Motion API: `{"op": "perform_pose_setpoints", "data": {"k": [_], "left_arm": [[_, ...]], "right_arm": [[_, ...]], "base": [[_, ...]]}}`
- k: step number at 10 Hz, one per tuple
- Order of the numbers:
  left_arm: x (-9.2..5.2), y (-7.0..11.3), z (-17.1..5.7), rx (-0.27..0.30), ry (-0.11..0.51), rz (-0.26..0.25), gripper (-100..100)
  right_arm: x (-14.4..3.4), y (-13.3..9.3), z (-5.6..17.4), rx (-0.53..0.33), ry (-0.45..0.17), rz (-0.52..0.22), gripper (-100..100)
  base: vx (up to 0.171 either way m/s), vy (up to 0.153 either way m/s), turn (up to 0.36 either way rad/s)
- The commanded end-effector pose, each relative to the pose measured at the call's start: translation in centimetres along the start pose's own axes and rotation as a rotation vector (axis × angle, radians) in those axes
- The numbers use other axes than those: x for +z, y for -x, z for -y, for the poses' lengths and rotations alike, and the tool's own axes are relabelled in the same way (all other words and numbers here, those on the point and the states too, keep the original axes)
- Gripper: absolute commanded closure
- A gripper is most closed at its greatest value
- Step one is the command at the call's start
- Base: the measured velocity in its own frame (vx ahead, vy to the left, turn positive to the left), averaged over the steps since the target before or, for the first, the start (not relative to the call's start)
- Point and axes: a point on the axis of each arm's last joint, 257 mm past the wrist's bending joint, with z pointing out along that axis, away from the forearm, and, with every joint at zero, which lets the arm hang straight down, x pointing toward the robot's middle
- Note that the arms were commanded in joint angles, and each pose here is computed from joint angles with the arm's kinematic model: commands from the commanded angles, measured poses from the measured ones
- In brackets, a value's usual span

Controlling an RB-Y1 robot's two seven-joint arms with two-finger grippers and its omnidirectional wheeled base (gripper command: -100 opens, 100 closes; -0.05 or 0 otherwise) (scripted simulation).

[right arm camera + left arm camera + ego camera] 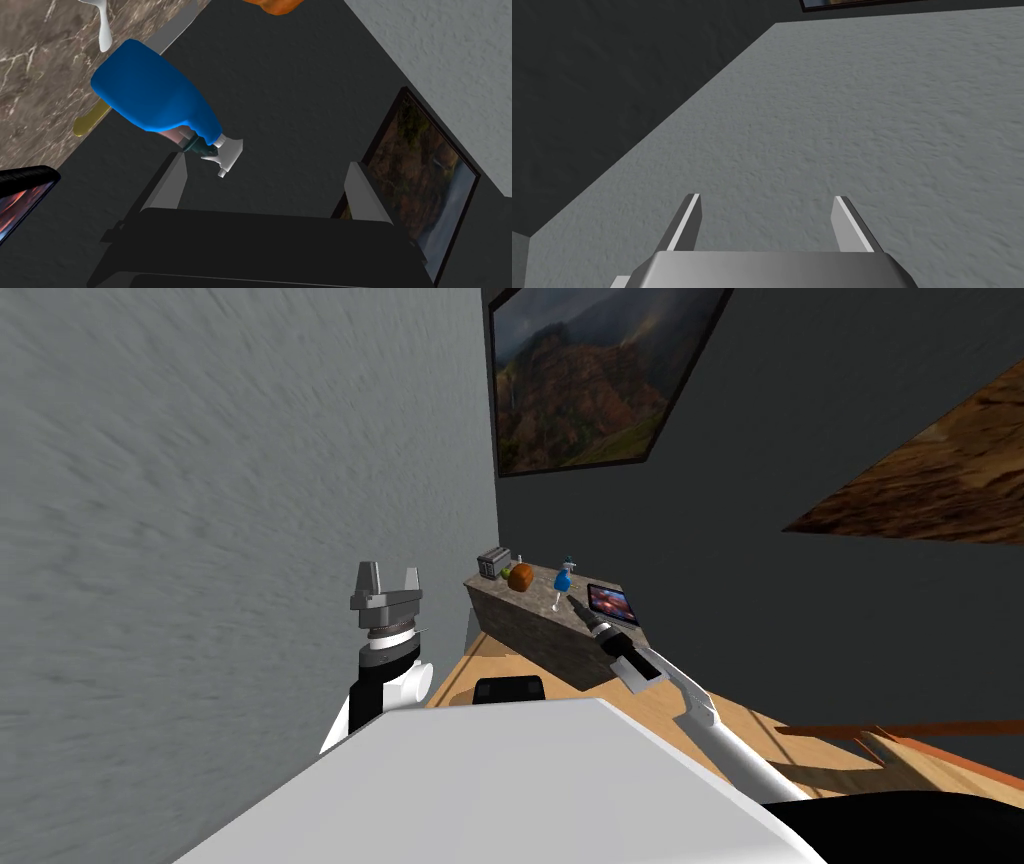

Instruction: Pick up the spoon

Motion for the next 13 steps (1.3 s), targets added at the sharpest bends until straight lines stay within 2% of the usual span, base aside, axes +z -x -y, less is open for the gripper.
{"op": "perform_pose_setpoints", "data": {"k": [1,2,3,4,6,7,8,9,11,12,13], "left_arm": [[0.0,0.0,0.0,0.000,0.000,0.000,0],[0.0,0.0,0.0,0.000,0.000,0.000,0],[0.0,0.0,0.0,0.000,0.000,0.000,0],[0.0,0.0,0.0,0.000,0.000,0.000,0],[0.0,0.0,0.0,0.000,0.000,0.000,0],[0.0,0.0,0.0,0.000,0.000,0.000,0],[0.0,0.0,0.0,0.000,0.000,0.000,0],[0.0,0.0,0.0,0.000,0.000,0.000,0],[0.0,0.0,0.0,0.000,0.000,0.000,0],[0.0,0.0,0.0,0.000,0.000,0.000,0],[0.0,0.0,0.0,0.000,0.000,0.000,0]], "right_arm": [[-0.5,0.0,2.7,-0.019,-0.073,-0.034,-100],[-0.5,0.0,2.7,-0.024,-0.074,-0.036,-100],[-1.1,0.1,5.2,-0.042,-0.139,-0.063,-100],[-1.1,0.1,5.2,-0.043,-0.139,-0.063,-100],[-2.6,0.6,9.9,-0.080,-0.264,-0.107,-100],[-2.6,0.7,10.1,-0.086,-0.271,-0.110,-100],[-3.6,1.2,12.3,-0.109,-0.334,-0.129,-100],[-3.6,1.2,12.4,-0.109,-0.338,-0.129,-100],[-5.8,2.3,16.7,-0.144,-0.462,-0.158,-100],[-5.9,2.7,16.9,-0.158,-0.469,-0.162,-100],[-7.2,3.6,18.9,-0.182,-0.533,-0.175,-100]], "base": [[0.016,0.095,0.128],[0.016,0.067,0.068],[0.012,0.080,0.168],[0.011,0.060,0.065],[0.020,0.088,0.177],[0.016,0.090,0.084],[0.017,0.096,0.150],[0.012,0.062,0.067],[0.023,0.102,0.183],[0.025,0.076,0.061],[0.023,0.075,0.166]]}}
